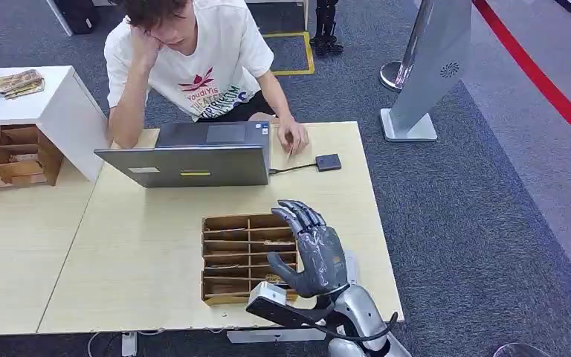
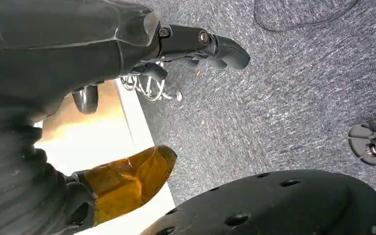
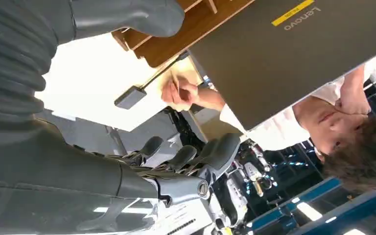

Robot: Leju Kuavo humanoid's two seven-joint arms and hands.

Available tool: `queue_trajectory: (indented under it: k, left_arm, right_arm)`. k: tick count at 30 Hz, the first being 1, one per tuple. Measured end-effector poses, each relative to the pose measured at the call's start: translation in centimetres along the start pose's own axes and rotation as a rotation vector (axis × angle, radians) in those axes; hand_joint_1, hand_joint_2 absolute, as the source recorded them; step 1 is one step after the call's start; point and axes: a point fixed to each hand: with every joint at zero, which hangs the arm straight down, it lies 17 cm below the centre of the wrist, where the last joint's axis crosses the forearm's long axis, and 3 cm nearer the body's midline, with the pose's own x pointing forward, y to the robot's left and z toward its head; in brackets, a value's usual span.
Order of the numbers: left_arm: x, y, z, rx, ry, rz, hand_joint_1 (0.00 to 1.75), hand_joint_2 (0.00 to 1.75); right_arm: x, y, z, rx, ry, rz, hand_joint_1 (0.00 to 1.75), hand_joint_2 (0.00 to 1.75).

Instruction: Pass the card to the sensor for recognition and then transmit it.

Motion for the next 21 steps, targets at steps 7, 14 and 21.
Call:
queue_trajectory:
  k: [7, 14, 21]
  left_arm:
    - [0.0, 0.0, 0.0, -0.001, 0.0, 0.001, 0.0, 1.75]
    - [0.0, 0.0, 0.0, -0.001, 0.0, 0.001, 0.0, 1.75]
    - [0.0, 0.0, 0.0, -0.002, 0.0, 0.0, 0.0, 1.75]
  right_arm:
    - [-0.4, 0.3, 0.0, 0.011, 0.001, 0.057, 0.66, 1.75]
    - [-0.8, 0.5, -0.1, 0.02, 0.003, 0.081, 0.7, 1.75]
    - [-1.1, 1.3, 0.1, 0.045, 0.004, 0.112, 0.73, 1.75]
